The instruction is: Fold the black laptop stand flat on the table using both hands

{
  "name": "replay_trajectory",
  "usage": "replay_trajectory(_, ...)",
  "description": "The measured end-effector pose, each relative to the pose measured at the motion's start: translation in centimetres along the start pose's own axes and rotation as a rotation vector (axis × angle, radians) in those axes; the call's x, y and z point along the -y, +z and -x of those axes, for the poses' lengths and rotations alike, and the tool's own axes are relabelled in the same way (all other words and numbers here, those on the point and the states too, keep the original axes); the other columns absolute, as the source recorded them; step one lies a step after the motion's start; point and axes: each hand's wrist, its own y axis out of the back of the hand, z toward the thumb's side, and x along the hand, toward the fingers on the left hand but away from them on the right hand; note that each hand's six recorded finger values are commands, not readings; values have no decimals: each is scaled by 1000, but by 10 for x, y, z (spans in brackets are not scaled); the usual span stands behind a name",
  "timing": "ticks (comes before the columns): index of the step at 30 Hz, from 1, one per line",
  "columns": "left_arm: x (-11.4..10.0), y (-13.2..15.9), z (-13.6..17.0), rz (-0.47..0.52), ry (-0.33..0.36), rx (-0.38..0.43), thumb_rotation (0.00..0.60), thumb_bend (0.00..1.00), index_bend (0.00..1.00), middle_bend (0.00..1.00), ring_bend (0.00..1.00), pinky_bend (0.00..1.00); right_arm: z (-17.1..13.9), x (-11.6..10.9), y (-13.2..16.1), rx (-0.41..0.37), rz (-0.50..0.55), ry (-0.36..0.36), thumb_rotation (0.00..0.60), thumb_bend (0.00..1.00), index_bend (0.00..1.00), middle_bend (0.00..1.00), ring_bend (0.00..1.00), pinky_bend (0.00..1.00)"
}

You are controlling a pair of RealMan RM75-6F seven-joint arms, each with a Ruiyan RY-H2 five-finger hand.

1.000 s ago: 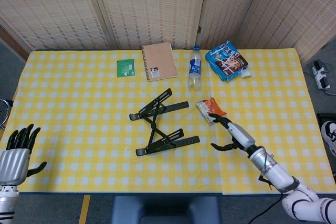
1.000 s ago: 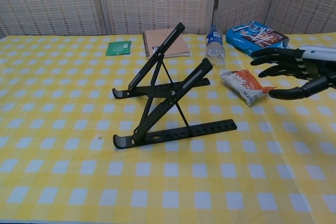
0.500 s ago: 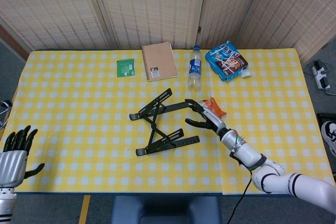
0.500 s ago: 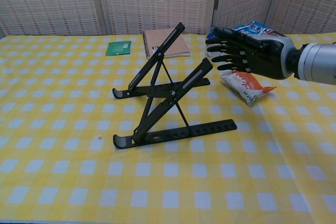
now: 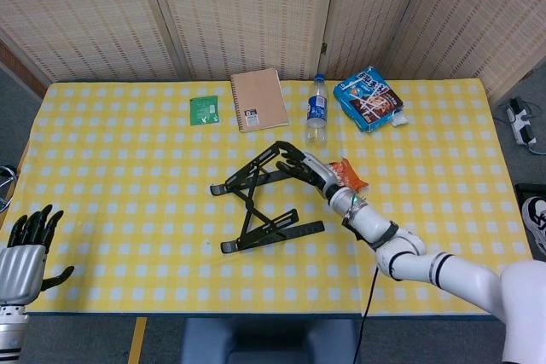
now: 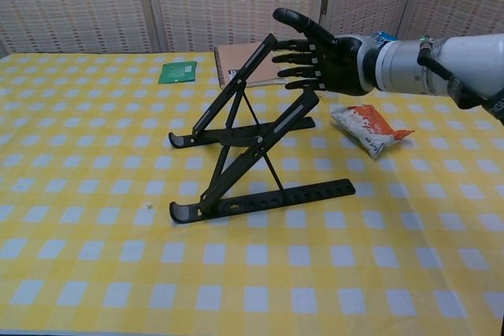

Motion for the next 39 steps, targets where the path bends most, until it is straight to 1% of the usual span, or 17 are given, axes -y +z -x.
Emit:
replay_trajectory(4,1,0,1,25,-8,0,600,200,96,32,22,0,15,9,4,6,-2,18,232,153,0,47,65,0)
replay_trajectory(9,1,-1,2,31,-14,1,600,201,96,32,22,0,30,24,10,-2,-17,46,230,153,0,88,86,0)
replay_trajectory(12,0,-1,2,41,-16,3,600,200,96,32,22,0,33,33,13,-9,-21,69,231,153,0,122,110,0)
replay_trajectory(17,-1,-1,2,54,-17,7,600,201,96,32,22,0,33,49,13,-13,-18,122,231,153,0,135,119,0)
replay_trajectory(21,-1,-1,1,58,-24,15,600,200,96,32,22,0,27,63,11,-8,2,182,232,153,0,135,119,0)
replay_trajectory(26,-2,2,-1,63,-23,28,600,200,96,32,23,0,20,78,8,-15,-2,270,229,153,0,135,115,0)
replay_trajectory(34,-1,8,-4,90,-32,49,600,200,96,40,30,0,4,106,12,-47,-27,453,230,153,0,135,116,0)
replay_trajectory(36,0,10,-6,100,-39,61,600,201,96,44,32,0,2,112,14,-45,-45,483,231,153,0,133,112,0)
replay_trajectory(39,2,16,-13,121,-57,86,600,201,96,47,35,0,2,118,16,-43,-40,495,230,153,0,125,102,0)
